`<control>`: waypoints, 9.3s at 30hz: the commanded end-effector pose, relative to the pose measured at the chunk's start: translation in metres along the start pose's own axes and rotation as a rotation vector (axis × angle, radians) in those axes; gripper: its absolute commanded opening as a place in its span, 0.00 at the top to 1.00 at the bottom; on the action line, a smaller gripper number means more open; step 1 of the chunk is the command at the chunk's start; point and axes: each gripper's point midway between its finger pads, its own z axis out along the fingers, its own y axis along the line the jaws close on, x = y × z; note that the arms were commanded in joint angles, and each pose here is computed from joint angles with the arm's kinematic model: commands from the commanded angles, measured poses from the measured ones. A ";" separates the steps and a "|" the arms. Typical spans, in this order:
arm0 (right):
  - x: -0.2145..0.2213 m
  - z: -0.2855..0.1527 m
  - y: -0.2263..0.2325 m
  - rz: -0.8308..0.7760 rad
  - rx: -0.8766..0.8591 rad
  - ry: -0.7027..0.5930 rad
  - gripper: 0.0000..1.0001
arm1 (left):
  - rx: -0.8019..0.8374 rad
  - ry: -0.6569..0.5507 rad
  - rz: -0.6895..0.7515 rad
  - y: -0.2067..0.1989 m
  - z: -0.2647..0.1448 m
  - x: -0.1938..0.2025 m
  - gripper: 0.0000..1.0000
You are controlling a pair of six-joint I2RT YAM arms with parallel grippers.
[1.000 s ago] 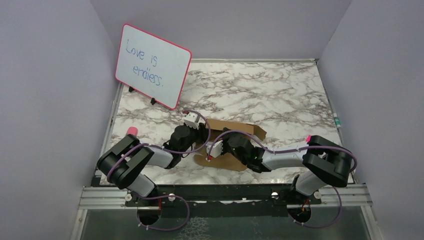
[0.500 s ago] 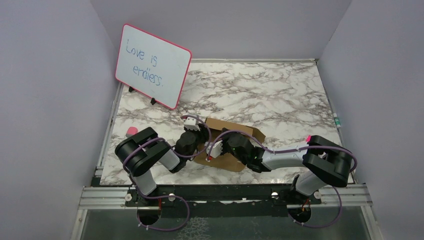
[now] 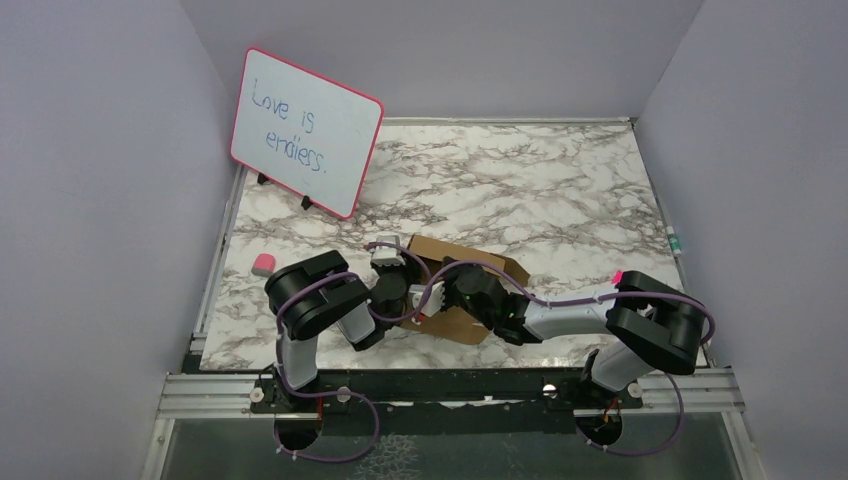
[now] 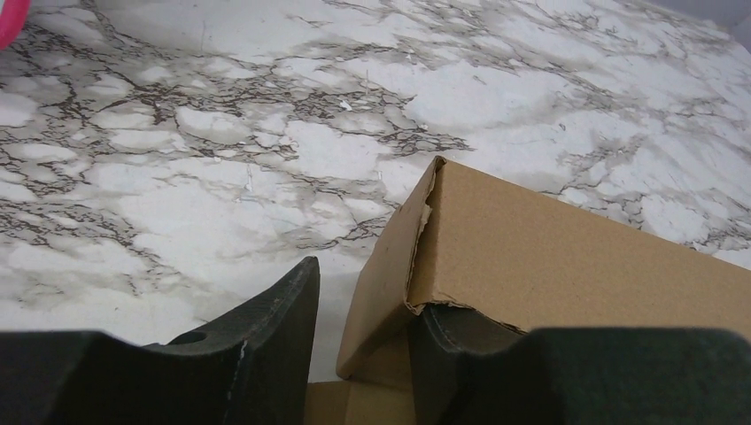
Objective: Fold the paper box
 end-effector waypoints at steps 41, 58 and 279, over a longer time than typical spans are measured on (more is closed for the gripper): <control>-0.004 -0.011 0.001 0.057 -0.004 -0.019 0.75 | -0.152 0.047 0.124 0.034 -0.013 0.014 1.00; 0.010 -0.013 -0.015 0.000 0.124 0.047 0.80 | -0.057 0.067 0.184 0.027 -0.017 0.005 1.00; 0.025 -0.003 -0.013 2.846 0.409 -0.018 0.99 | -0.408 -0.015 0.203 0.088 -0.021 -0.015 0.70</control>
